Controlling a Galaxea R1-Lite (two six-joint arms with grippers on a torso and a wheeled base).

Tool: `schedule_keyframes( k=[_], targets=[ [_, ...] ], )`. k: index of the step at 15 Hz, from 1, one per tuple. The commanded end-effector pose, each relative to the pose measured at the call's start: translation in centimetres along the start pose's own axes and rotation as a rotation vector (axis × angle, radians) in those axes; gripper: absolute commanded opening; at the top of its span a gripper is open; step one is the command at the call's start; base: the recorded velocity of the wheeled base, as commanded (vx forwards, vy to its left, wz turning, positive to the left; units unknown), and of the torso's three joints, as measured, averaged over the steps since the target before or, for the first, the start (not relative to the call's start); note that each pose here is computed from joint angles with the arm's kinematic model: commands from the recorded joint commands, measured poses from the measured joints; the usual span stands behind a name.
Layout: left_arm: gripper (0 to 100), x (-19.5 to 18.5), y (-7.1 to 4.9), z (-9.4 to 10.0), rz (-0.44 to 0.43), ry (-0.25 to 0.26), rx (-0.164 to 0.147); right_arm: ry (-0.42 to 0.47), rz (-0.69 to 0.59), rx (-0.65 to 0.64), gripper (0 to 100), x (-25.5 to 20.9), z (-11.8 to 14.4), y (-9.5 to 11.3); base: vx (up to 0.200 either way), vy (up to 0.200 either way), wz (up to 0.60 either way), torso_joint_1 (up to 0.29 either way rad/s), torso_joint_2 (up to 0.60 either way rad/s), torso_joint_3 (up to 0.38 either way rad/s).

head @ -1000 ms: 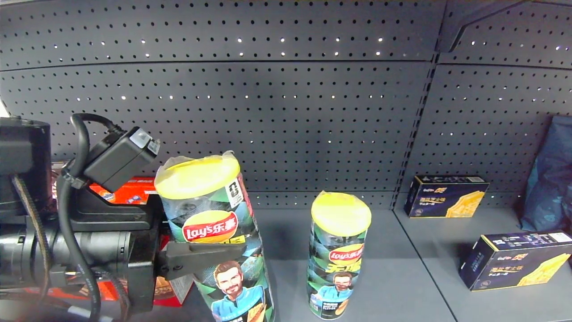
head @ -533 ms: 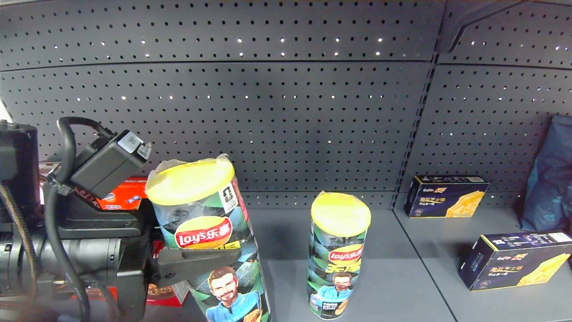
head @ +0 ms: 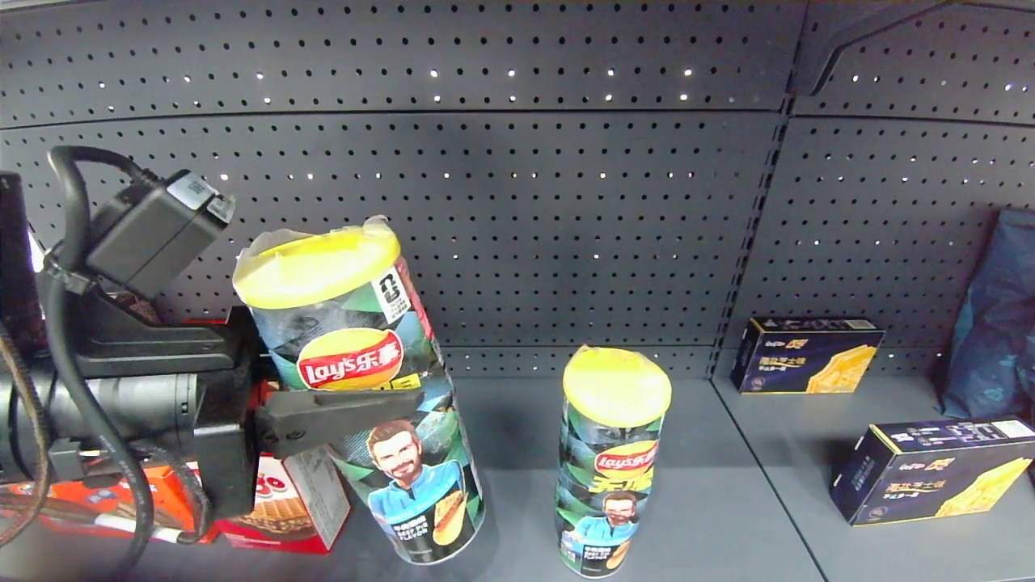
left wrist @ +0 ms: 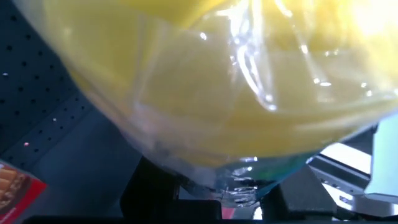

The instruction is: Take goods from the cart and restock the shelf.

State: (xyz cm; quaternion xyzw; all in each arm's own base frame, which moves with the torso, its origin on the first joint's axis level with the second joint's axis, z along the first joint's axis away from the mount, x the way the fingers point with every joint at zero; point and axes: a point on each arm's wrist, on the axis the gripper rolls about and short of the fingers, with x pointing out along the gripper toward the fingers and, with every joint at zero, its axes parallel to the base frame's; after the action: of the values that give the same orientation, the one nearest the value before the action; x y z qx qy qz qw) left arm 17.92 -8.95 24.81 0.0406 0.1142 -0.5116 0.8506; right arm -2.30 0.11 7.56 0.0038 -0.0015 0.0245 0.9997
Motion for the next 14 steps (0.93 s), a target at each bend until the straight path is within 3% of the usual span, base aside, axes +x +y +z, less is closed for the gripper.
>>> schedule_keyframes(
  k=[1,3,6,11,13,14],
  targets=[
    [0,1.2,1.4,-0.8,0.011,0.042,0.031,0.002,0.002,0.0,100,0.0,0.0,0.0,0.0,0.0,0.0,0.0,0.0,0.0],
    [0,3.5,2.9,-0.5,-0.011,0.043,0.065,0.002,0.002,0.0,100,0.0,0.0,0.0,0.0,0.0,0.0,0.0,0.0,0.0],
    [0,5.7,5.0,0.8,0.0,0.025,0.076,0.002,0.002,0.0,100,0.0,0.0,0.0,0.0,0.0,0.0,0.0,0.0,0.0],
    [0,10.0,8.4,-0.7,0.01,0.083,0.057,0.002,0.002,0.0,100,0.0,0.0,0.0,0.0,0.0,0.0,0.0,0.0,0.0],
    [0,11.4,9.8,-1.4,0.029,0.105,0.111,0.002,0.0,0.0,100,0.0,0.0,0.0,0.0,0.0,0.0,0.0,0.0,0.0],
    [0,11.9,10.3,-1.5,0.032,0.109,0.12,0.002,0.002,0.0,100,0.0,0.0,0.0,0.0,0.0,0.0,0.0,0.0,0.0]
  ],
)
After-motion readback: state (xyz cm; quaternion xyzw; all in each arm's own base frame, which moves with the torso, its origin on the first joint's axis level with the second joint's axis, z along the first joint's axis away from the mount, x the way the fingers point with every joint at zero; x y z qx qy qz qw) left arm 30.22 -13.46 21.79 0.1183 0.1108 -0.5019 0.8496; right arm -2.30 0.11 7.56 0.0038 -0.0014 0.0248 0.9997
